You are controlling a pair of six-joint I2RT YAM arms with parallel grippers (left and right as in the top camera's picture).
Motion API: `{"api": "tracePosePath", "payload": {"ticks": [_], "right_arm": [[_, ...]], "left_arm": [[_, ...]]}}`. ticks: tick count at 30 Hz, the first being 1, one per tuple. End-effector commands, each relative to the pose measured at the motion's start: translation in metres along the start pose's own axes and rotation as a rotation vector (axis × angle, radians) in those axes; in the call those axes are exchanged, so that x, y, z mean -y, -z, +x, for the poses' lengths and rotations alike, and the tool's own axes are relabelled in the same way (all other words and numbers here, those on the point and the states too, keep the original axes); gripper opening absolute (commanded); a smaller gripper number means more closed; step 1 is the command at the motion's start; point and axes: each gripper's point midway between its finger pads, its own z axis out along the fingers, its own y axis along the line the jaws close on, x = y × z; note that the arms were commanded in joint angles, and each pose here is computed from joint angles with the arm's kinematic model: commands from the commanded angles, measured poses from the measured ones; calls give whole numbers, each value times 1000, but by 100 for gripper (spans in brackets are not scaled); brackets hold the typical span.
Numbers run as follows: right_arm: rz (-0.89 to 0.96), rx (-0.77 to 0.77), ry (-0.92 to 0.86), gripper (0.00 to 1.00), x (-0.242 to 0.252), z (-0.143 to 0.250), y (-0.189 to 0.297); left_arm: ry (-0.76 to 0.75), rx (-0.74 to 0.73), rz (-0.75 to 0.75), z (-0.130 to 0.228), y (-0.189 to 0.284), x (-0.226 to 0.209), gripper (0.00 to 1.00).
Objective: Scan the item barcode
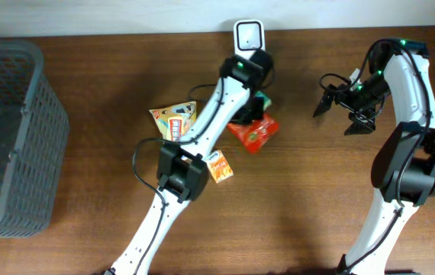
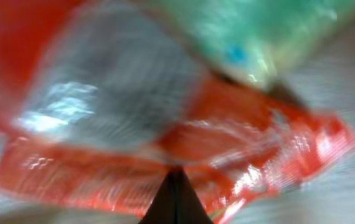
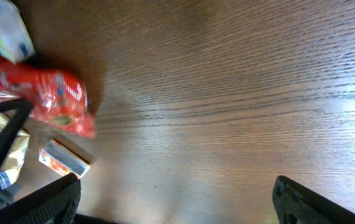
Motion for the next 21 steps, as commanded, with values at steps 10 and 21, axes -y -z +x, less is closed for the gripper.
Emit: {"api": "tracePosePath", "payload": {"ticks": [10,21], "right_arm": [[0,20,22,99,-4,-3,5],[0,19,22,98,-4,-3,5]], "left_arm": [[4,191,-9,-35,44,-2,0],[57,243,-77,-30,90,-24,0]]}}
